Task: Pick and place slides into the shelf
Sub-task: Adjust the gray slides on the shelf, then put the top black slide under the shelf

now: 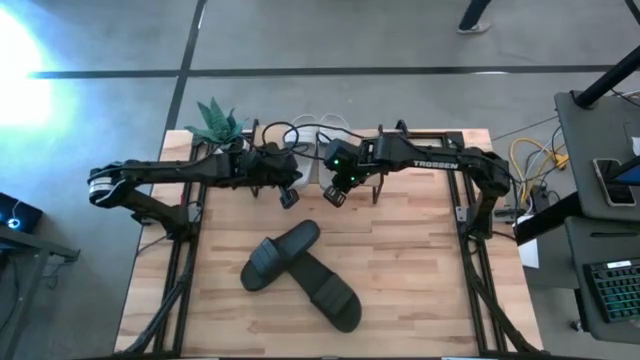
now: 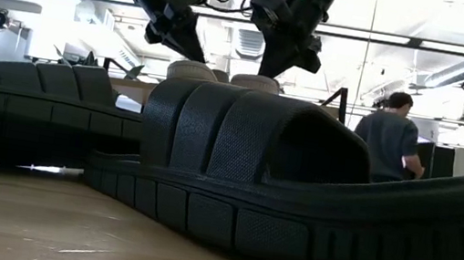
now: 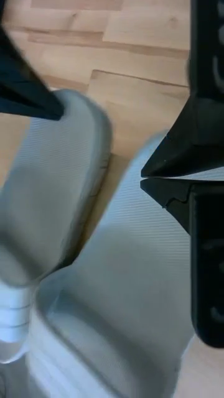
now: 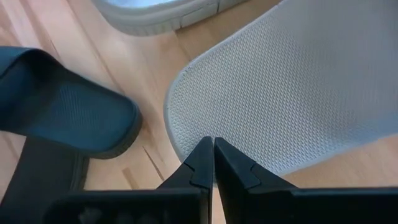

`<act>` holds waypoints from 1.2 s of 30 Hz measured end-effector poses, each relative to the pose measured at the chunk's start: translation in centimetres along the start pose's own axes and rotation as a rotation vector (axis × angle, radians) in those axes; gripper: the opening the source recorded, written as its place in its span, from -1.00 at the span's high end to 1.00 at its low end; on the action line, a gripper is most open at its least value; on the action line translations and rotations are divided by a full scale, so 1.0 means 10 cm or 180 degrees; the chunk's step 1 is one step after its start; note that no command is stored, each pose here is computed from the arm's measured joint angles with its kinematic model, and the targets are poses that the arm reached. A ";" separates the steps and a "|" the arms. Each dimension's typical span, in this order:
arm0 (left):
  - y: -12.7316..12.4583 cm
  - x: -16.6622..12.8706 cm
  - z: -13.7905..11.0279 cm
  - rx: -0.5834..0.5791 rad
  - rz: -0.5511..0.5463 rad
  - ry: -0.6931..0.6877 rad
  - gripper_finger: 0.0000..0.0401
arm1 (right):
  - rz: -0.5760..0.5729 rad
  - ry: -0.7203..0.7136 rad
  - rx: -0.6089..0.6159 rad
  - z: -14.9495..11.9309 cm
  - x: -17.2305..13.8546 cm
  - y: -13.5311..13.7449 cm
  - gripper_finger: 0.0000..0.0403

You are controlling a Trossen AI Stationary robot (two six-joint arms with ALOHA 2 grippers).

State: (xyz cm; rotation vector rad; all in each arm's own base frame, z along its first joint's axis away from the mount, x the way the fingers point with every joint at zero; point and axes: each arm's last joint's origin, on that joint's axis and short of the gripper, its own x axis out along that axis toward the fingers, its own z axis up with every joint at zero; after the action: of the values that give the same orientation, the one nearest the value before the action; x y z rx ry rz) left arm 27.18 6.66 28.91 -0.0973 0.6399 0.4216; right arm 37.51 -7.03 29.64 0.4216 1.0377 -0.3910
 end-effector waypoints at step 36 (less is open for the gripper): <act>-0.58 -0.74 -0.85 -0.0953 -0.1251 0.0579 1.00 | -0.0032 -0.0427 -0.0348 -0.54 -1.02 0.71 0.29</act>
State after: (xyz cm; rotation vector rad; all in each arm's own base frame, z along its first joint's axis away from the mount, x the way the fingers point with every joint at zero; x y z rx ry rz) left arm 19.53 -3.10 26.28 -0.5421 0.7141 0.1253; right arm 32.44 2.95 37.30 0.2885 0.9260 -0.3647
